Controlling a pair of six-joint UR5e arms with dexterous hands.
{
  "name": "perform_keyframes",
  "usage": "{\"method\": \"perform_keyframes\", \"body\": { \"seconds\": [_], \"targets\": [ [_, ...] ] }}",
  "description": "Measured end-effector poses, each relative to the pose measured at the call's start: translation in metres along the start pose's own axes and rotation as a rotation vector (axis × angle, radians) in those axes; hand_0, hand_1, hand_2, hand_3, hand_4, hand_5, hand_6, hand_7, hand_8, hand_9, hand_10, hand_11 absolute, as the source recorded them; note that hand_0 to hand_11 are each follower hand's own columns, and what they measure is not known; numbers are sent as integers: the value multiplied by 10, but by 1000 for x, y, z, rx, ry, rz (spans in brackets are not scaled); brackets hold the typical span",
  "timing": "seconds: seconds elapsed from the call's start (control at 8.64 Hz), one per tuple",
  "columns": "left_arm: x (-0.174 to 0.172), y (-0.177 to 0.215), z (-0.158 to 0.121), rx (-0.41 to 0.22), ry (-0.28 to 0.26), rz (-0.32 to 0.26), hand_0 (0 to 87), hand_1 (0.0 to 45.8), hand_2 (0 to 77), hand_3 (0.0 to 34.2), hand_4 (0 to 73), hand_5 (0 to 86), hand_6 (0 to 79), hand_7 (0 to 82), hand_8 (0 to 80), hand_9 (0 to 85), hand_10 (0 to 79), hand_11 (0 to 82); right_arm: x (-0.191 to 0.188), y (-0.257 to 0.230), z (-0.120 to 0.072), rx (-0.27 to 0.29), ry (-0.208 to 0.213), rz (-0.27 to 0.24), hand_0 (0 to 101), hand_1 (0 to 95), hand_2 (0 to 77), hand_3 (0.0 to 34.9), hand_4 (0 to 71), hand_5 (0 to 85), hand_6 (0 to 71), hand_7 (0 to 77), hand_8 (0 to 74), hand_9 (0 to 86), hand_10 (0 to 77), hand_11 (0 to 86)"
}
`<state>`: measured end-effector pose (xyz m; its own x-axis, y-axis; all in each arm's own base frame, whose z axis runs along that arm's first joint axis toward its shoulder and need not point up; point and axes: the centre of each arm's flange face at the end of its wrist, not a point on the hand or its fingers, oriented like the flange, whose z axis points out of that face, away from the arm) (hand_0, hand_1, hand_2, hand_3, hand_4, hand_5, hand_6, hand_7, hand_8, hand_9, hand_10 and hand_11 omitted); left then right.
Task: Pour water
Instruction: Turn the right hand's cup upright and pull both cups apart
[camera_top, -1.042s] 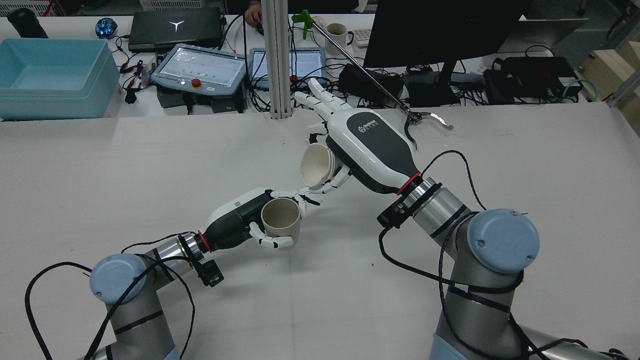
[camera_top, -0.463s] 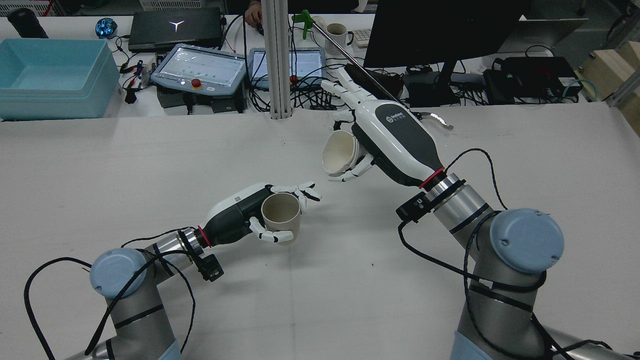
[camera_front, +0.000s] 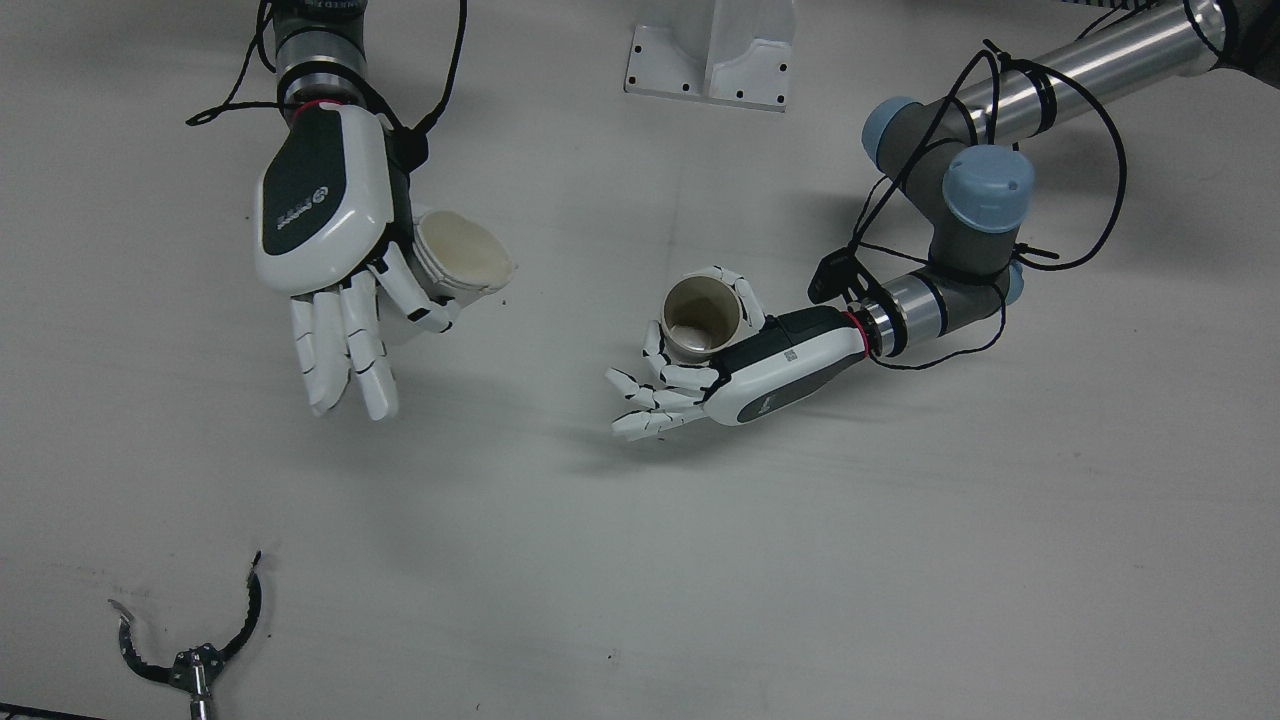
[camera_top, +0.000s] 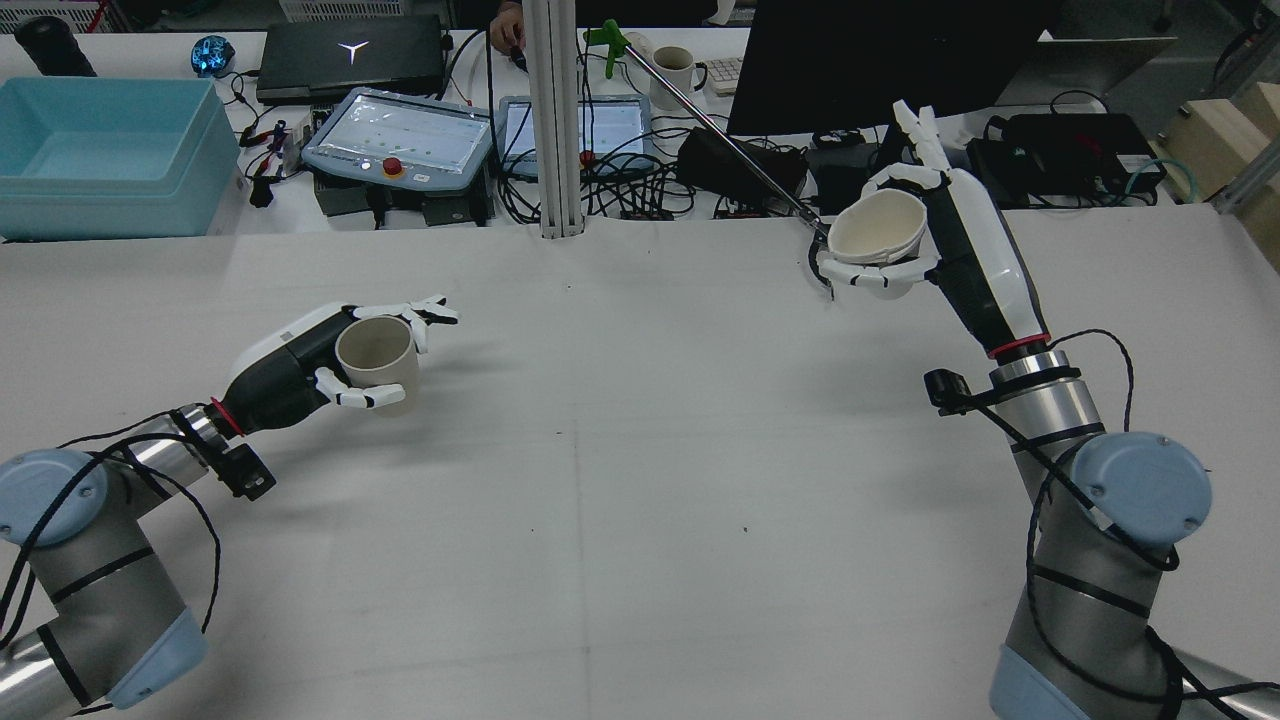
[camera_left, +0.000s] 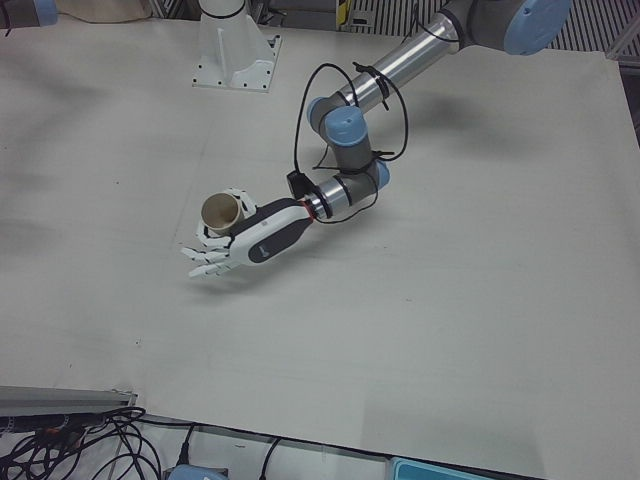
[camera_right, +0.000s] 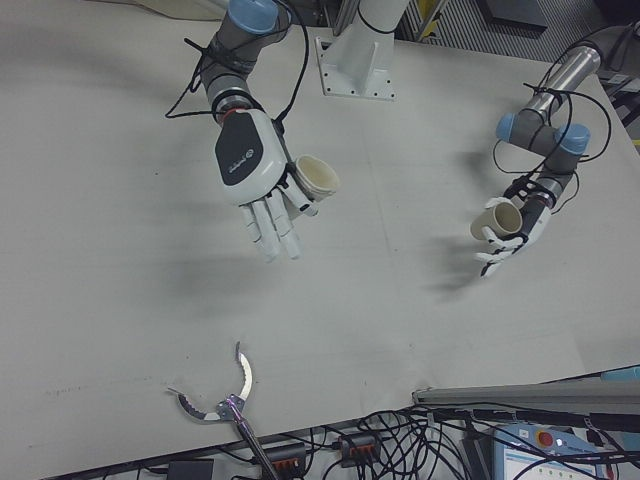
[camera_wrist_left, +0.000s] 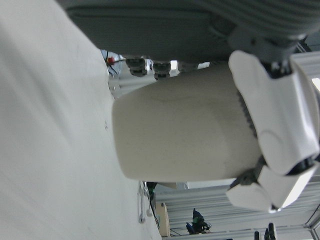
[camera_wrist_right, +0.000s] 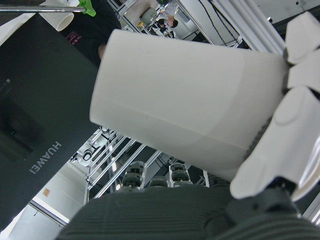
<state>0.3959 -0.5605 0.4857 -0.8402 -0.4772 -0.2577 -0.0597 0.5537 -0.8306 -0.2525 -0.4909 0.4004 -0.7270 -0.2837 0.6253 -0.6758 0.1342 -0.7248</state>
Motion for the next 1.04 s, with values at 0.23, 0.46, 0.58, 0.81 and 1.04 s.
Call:
{"method": "perform_keyframes", "body": {
  "seconds": [0.23, 0.46, 0.58, 0.81, 1.04],
  "targets": [
    [60, -76, -105, 118, 65, 50, 473, 114, 425, 0, 382, 475, 175, 262, 44, 93, 33, 65, -2, -44, -3, 71, -18, 77, 465, 87, 229, 0, 442, 540, 65, 76, 5, 5, 60, 98],
    [104, -137, -227, 236, 127, 99, 474, 114, 425, 0, 382, 475, 175, 262, 44, 93, 38, 71, 13, -91, -18, 135, -1, 94, 463, 87, 229, 0, 442, 535, 54, 65, 5, 5, 76, 114],
    [113, -157, -272, 284, 147, 114, 474, 114, 425, 0, 382, 475, 175, 262, 44, 93, 38, 71, 36, -118, -27, 166, 29, 114, 462, 87, 229, 0, 442, 535, 71, 55, 5, 5, 104, 147],
    [117, -175, -332, 355, 180, 130, 474, 114, 425, 0, 382, 475, 164, 256, 44, 93, 38, 71, 93, -168, -50, 229, 94, 190, 455, 87, 229, 0, 442, 535, 71, 49, 5, 5, 104, 147],
    [116, -186, -358, 396, 194, 144, 471, 114, 425, 0, 382, 475, 164, 256, 44, 93, 38, 71, 120, -186, -63, 253, 130, 227, 435, 82, 229, 0, 442, 535, 44, 22, 5, 5, 104, 147]
  ]
}}
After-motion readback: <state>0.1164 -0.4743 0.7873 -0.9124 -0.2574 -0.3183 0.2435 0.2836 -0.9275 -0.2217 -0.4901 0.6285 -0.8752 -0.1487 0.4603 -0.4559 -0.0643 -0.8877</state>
